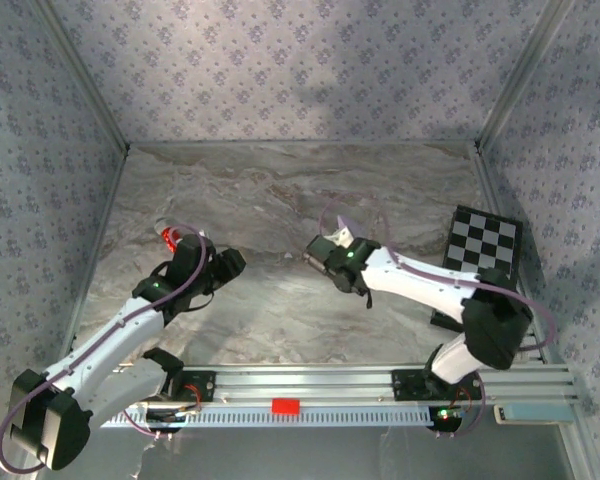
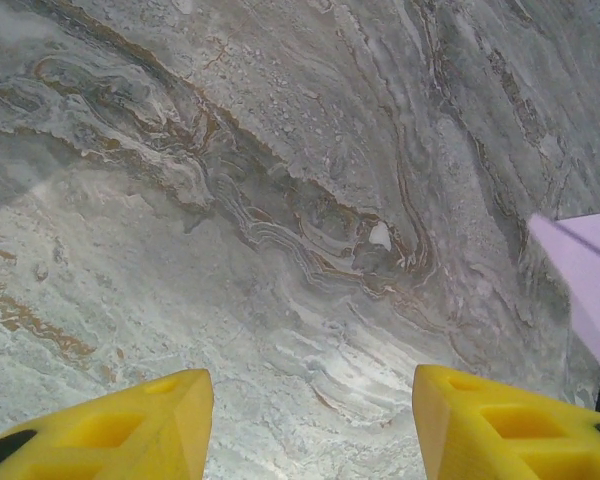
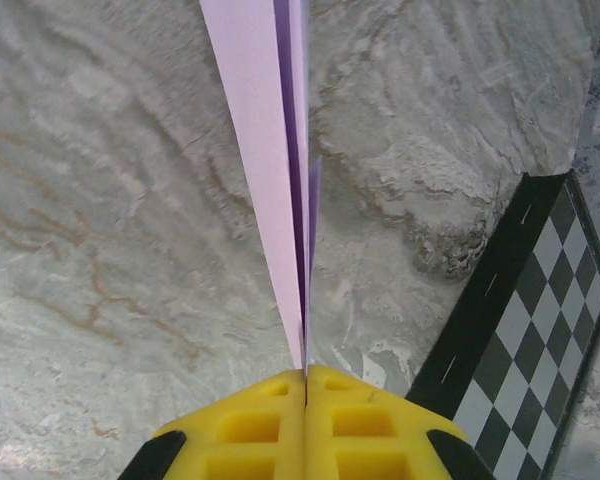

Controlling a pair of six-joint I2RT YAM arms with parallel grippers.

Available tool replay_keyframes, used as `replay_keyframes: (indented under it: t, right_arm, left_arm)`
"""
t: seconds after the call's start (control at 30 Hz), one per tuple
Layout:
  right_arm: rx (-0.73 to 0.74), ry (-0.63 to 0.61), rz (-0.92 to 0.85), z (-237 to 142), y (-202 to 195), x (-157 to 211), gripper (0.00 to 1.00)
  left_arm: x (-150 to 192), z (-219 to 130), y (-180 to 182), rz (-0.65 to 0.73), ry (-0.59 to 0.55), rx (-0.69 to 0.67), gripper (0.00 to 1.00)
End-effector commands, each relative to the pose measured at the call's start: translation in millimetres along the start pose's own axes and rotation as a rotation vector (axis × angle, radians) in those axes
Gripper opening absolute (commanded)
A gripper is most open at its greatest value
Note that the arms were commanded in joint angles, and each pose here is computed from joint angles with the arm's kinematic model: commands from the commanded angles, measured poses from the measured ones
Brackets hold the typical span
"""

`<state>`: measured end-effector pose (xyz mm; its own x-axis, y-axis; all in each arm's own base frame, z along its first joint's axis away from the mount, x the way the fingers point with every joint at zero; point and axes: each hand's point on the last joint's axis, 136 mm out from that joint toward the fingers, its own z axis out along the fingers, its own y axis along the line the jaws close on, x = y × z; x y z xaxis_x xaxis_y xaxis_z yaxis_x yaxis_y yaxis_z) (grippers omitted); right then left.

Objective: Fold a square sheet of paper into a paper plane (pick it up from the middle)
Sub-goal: Turn over the paper at the center of the table, then fold the wing for the fifth time at the center of the table.

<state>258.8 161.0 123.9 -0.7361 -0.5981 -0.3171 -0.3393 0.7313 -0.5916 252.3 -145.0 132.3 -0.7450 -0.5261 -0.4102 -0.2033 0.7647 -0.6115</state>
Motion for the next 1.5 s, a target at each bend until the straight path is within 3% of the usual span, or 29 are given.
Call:
replay_keyframes:
  t: [0.0,0.17,0.33,0.5,0.7,0.83,0.93,1.03,1.33,1.47]
  right_arm:
    - [0.031,0.002,-0.059,-3.7,18.8,-2.0,0.00]
    - [-0.028,0.011,-0.172,-7.0,72.9,0.6,0.05]
    - [-0.255,0.008,-0.148,-18.7,124.3,-2.2,0.20]
    - [-0.465,0.025,-0.008,-28.5,136.5,-10.8,0.35]
    - [-0.917,0.023,0.271,-35.9,132.5,-24.2,0.45]
    - [-1.137,0.025,0.504,-21.8,111.8,-29.7,0.25]
    - [-1.240,0.049,0.564,-13.0,107.2,-29.4,0.12]
    - [-1.283,0.093,0.573,-5.0,112.8,-26.4,0.05]
    - [-1.226,0.323,0.728,35.3,140.7,-2.4,0.01]
    - [-1.199,0.351,0.778,37.5,147.7,-1.6,0.02]
  left_arm:
    - [-1.4,-2.9,2.8,-0.015,0.000,-0.009,0.55]
    - [-3.9,-4.1,3.6,-0.028,-0.008,-0.015,0.55]
    - [-3.5,-4.2,7.9,-0.041,-0.007,-0.031,0.55]
    - [-1.7,-3.3,9.5,-0.046,0.007,-0.035,0.55]
    - [3.9,3.3,5.7,-0.047,0.050,-0.020,0.56]
    - [9.3,11.6,-4.4,-0.046,0.094,0.025,0.52]
    - [14.0,19.9,-13.7,-0.047,0.132,0.061,0.46]
    - [18.4,28.2,-22.2,-0.043,0.169,0.083,0.39]
    - [35.2,50.3,-45.2,-0.026,0.245,0.131,0.32]
    - [38.6,64.1,-60.2,-0.028,0.271,0.159,0.30]
